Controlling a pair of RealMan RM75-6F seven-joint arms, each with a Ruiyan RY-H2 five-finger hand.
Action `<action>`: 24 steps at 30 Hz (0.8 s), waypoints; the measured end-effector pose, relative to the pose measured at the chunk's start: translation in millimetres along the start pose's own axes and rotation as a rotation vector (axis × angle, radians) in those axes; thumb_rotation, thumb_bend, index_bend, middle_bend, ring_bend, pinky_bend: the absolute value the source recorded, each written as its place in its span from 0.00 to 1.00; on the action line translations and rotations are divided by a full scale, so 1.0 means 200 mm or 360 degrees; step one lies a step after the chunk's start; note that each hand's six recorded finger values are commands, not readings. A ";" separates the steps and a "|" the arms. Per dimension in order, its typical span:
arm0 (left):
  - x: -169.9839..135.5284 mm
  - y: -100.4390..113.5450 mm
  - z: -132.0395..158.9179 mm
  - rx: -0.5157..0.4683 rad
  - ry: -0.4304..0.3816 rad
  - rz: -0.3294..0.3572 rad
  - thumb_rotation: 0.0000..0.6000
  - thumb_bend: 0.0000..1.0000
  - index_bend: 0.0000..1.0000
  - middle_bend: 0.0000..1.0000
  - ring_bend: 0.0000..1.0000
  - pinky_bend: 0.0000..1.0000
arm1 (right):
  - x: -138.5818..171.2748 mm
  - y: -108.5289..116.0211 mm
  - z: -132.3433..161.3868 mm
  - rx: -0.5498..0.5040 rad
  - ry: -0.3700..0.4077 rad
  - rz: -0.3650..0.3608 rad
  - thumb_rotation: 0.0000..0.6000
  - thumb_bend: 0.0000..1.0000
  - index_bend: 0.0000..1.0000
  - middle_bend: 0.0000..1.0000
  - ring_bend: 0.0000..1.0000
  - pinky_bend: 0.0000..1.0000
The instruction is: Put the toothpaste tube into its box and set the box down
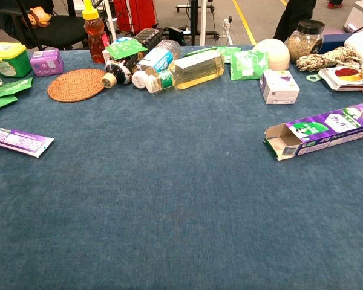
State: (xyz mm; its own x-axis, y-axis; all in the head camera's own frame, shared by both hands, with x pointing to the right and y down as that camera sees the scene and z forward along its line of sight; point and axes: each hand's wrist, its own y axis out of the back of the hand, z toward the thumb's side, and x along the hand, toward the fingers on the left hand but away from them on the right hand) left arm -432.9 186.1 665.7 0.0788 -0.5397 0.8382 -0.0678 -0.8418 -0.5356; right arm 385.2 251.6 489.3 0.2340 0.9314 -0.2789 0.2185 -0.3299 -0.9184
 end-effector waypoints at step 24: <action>0.12 0.04 0.02 -0.0056 -0.0018 0.0010 1.00 0.06 0.05 0.04 0.09 0.24 | 0.00 0.00 0.00 -0.0005 0.0000 -0.0003 1.00 0.00 0.00 0.00 0.00 0.00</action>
State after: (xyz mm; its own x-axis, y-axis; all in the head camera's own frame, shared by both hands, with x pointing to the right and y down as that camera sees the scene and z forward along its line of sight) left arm -426.8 166.6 681.4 0.0893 -0.5450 0.8336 -0.1031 -0.8375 -0.5365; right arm 384.9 251.6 489.2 0.2338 0.9319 -0.2771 0.2217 -0.3286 -0.9181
